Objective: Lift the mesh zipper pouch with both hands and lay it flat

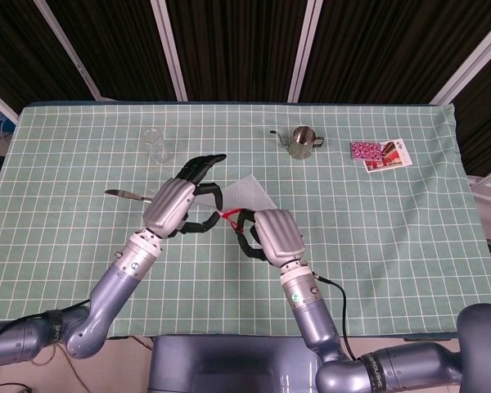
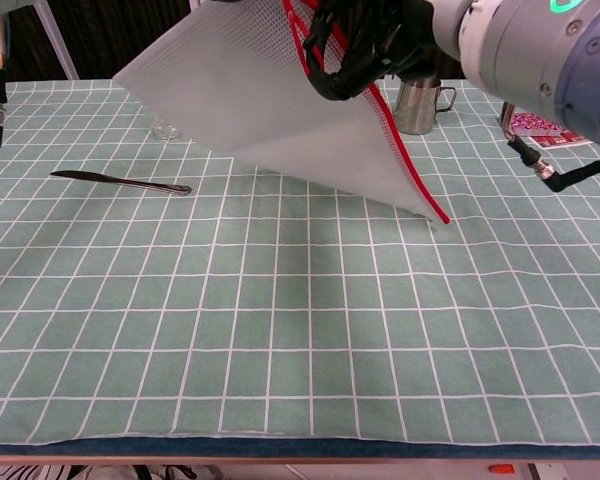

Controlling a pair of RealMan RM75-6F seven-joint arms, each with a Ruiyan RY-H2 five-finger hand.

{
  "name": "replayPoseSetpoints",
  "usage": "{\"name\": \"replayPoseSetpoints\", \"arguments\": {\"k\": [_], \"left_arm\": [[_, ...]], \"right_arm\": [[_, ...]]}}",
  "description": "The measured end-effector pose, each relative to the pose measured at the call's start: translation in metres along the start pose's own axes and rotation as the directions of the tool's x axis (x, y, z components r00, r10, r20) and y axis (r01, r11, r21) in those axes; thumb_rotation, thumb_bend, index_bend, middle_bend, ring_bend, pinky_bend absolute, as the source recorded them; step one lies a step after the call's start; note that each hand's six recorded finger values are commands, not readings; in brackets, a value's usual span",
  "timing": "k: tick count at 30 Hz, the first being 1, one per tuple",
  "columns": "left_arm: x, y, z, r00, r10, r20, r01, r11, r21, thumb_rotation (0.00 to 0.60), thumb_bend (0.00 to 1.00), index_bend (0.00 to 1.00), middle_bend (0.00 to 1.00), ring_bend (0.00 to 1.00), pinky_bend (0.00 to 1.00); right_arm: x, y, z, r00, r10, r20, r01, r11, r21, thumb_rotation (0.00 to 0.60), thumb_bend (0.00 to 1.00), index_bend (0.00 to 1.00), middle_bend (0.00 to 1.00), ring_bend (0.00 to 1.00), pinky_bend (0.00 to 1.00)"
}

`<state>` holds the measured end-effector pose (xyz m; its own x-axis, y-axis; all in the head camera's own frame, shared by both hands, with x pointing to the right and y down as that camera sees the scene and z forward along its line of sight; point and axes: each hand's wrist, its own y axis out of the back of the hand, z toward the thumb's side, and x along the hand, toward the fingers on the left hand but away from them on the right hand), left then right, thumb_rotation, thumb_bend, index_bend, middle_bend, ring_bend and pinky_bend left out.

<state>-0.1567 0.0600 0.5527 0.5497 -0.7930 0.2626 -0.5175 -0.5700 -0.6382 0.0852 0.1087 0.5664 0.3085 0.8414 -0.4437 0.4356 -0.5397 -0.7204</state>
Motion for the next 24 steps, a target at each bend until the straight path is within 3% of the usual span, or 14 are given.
{"name": "replayPoseSetpoints", "arguments": {"k": [13, 24], "left_arm": [[-0.008, 0.016, 0.002, 0.995, -0.093, 0.027, 0.092, 0.995, 0.036, 0.6, 0.45, 0.64, 0.07, 0.0, 0.0], [-0.008, 0.021, 0.008, 0.994, -0.096, 0.048, 0.095, 0.995, 0.026, 0.6, 0.45, 0.64, 0.07, 0.0, 0.0]], "right_arm": [[-0.012, 0.016, -0.005, 0.997, -0.07, 0.015, 0.07, 0.998, -0.001, 0.6, 0.61, 0.69, 1.0, 1.0, 0.96], [-0.016, 0.018, -0.009, 0.996, -0.083, 0.029, 0.083, 0.997, 0.003, 0.6, 0.61, 0.69, 1.0, 1.0, 0.96]]}}
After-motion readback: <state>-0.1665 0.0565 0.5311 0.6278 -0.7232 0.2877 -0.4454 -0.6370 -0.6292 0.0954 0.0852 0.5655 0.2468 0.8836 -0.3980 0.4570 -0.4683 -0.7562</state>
